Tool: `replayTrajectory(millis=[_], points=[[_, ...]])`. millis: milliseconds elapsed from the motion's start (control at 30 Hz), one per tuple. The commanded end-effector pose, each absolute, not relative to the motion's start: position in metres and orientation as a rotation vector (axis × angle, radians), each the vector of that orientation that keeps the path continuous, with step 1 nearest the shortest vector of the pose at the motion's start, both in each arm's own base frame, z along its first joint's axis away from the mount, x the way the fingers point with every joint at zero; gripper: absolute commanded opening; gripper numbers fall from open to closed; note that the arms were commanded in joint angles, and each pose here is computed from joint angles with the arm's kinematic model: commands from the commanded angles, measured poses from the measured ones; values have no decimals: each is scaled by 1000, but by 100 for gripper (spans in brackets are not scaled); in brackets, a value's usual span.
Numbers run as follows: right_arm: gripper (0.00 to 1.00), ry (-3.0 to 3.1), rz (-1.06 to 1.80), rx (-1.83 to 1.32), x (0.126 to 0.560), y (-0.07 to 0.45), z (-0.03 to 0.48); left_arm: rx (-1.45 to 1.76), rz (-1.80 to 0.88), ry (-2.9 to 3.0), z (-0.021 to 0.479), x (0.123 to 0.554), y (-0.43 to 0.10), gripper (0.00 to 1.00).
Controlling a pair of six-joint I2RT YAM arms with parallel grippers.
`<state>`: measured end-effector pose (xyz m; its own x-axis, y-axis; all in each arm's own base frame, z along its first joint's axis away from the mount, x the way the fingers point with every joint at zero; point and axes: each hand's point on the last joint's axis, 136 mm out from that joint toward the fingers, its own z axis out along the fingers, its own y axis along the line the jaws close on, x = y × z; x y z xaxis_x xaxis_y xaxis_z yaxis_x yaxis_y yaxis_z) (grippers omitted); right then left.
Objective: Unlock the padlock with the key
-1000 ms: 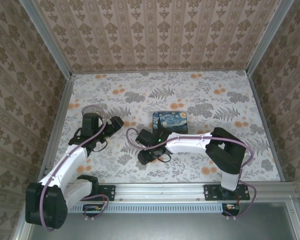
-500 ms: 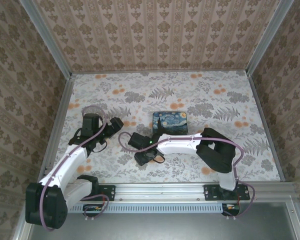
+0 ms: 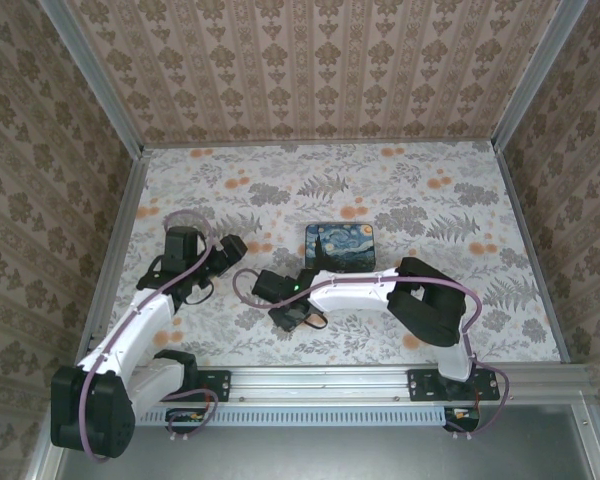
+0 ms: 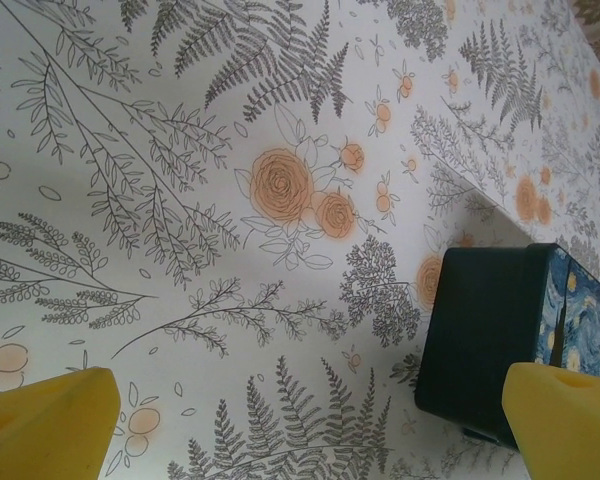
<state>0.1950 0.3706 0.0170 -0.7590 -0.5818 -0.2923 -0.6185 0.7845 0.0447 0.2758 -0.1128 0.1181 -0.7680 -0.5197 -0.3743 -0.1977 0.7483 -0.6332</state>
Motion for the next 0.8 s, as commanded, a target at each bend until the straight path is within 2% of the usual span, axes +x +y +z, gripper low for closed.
replayTrajectory(millis=[0, 67, 100, 467, 600, 767], points=[[12, 2774, 211, -912, 187, 364, 4, -503, -787, 2387, 130, 277, -112, 100], [1, 2774, 263, -872, 190, 365, 9, -494, -792, 2389, 131, 277, -113, 100], [0, 2770, 292, -852, 192, 364, 13, -488, -796, 2389, 131, 276, -114, 100], [0, 2713, 704, -564, 217, 354, 60, -434, -926, 2384, 136, 278, -133, 100], [0, 2626, 1078, -367, 224, 364, 78, -413, -1025, 2381, 138, 277, -150, 100], [0, 2517, 1249, -225, 234, 359, 95, -383, -1082, 2398, 136, 273, -172, 100]])
